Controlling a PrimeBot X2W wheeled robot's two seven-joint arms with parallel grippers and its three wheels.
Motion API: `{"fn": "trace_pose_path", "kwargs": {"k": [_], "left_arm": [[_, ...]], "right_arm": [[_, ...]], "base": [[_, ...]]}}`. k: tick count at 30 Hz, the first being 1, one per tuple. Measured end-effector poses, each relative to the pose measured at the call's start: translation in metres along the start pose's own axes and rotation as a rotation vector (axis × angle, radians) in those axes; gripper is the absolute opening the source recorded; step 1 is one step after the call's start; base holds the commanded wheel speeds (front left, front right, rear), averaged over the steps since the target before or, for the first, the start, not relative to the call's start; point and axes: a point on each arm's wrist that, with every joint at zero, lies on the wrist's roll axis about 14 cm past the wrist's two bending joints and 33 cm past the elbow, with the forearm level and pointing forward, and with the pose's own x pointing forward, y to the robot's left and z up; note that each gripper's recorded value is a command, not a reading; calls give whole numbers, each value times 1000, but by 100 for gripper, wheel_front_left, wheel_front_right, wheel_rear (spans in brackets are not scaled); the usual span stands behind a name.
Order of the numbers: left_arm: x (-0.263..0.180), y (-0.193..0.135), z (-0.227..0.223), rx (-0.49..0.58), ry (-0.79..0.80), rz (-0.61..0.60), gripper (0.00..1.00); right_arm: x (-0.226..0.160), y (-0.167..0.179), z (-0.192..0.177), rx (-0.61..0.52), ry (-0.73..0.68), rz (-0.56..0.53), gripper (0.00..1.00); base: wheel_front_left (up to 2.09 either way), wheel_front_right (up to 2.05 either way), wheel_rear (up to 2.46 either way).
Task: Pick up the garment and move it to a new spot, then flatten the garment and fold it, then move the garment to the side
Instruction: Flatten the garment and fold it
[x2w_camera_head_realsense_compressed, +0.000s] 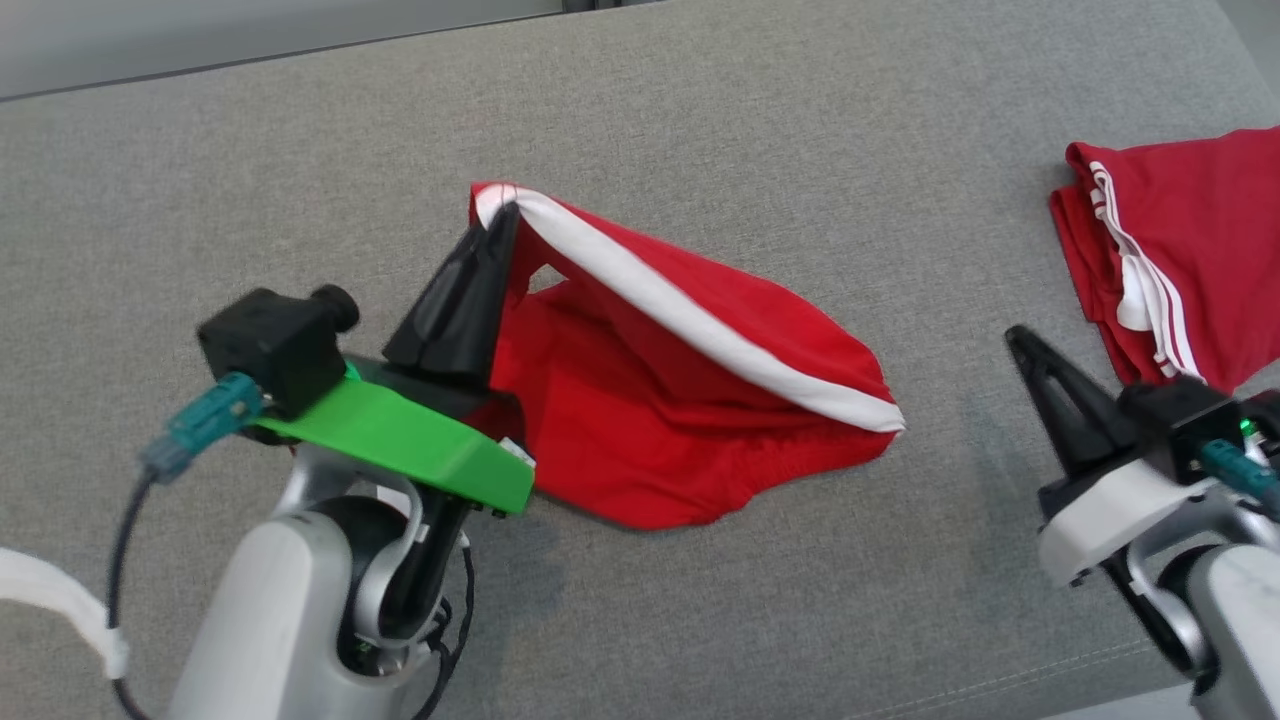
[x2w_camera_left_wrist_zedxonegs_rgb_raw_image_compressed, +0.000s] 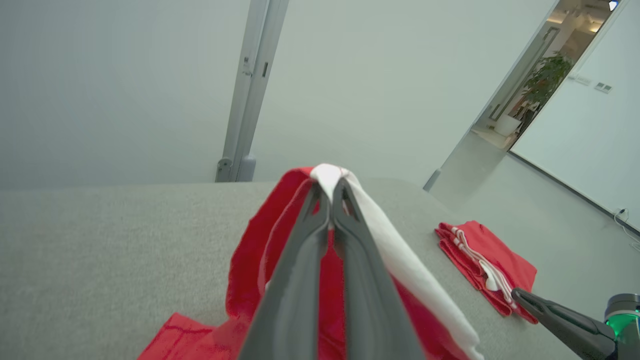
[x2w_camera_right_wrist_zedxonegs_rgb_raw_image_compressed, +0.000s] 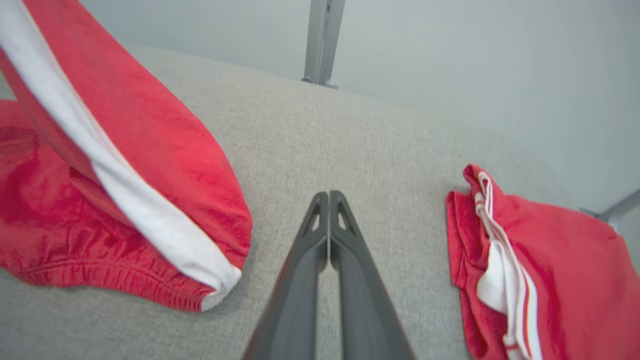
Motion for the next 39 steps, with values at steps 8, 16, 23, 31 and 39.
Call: {"fn": "trace_pose_path", "kwargs": {"k": [8,16,23,31,39], "left_arm": [[-1,-22,87,87,-141,-92,0],[1,-12,88,124,-97,-68,0],[-16,33,24,87,85,87,0],[-82,99,-76,-60,280,387,0],[-131,127,-114,-93,355,540,6]], "right_arm": [[-13,-23,89,-150,-126,-4,0],[-14,6,78,-73,-106,52,0],[-10,12,56,-7,-108,20,100],[-6,16,2,55,-35,-31,100],[-4,34,-31,127,19,-24,100]], "base": [[0,0,0],[0,0,0],[0,0,0],[0,0,0],[0,0,0]]}}
